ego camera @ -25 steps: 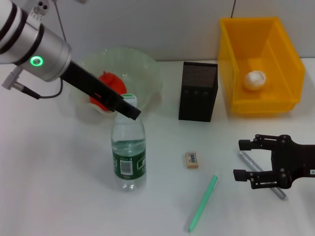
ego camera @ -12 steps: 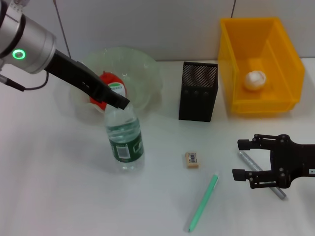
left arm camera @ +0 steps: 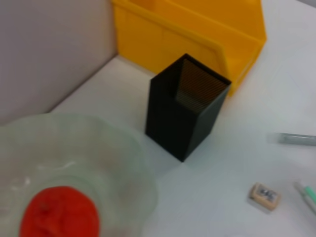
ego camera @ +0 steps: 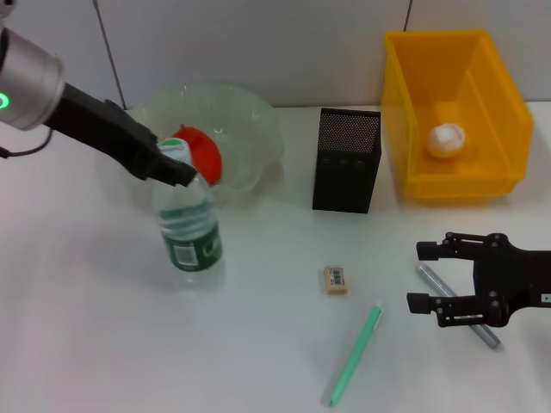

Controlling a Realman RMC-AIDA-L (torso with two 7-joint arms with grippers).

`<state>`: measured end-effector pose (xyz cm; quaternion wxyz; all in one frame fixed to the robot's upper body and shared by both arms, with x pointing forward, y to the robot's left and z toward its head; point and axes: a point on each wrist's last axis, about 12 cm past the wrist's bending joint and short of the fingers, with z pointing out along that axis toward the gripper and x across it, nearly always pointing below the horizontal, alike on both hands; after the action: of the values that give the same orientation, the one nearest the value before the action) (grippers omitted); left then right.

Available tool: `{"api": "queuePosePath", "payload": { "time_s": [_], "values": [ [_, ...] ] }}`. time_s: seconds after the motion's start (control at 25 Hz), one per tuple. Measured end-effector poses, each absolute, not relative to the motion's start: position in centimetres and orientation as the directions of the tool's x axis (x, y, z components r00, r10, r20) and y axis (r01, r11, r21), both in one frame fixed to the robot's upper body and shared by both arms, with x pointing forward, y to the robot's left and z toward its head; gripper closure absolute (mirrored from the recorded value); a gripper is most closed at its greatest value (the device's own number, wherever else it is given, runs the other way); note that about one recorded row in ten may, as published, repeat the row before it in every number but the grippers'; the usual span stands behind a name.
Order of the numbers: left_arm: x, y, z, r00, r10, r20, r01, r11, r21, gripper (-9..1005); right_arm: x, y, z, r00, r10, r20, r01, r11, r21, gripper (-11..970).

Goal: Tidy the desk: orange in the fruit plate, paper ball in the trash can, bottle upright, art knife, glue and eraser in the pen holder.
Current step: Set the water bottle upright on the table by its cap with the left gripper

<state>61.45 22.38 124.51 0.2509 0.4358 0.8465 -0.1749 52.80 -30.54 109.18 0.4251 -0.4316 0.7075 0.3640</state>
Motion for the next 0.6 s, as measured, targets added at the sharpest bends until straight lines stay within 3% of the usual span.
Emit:
{"api": "queuePosePath", "payload": {
  "time_s": [0.16,0.6],
  "values": [
    [61.2,24.2,124.7,-0.485,0.641,-0.595,0.801,0.598,-0.008,501,52.8,-30.6,109.2,-0.267,-0.299,-0.916,-0.919,0.364,0.149,134],
    [61.7,25.2,124.6,-0.504,0.633,-0.588,0.767,0.641,0.033,494,52.8,-30.6,109.2,-0.268,-0.298,-0.916,-0.919,0.365,0.150,134]
  ]
}}
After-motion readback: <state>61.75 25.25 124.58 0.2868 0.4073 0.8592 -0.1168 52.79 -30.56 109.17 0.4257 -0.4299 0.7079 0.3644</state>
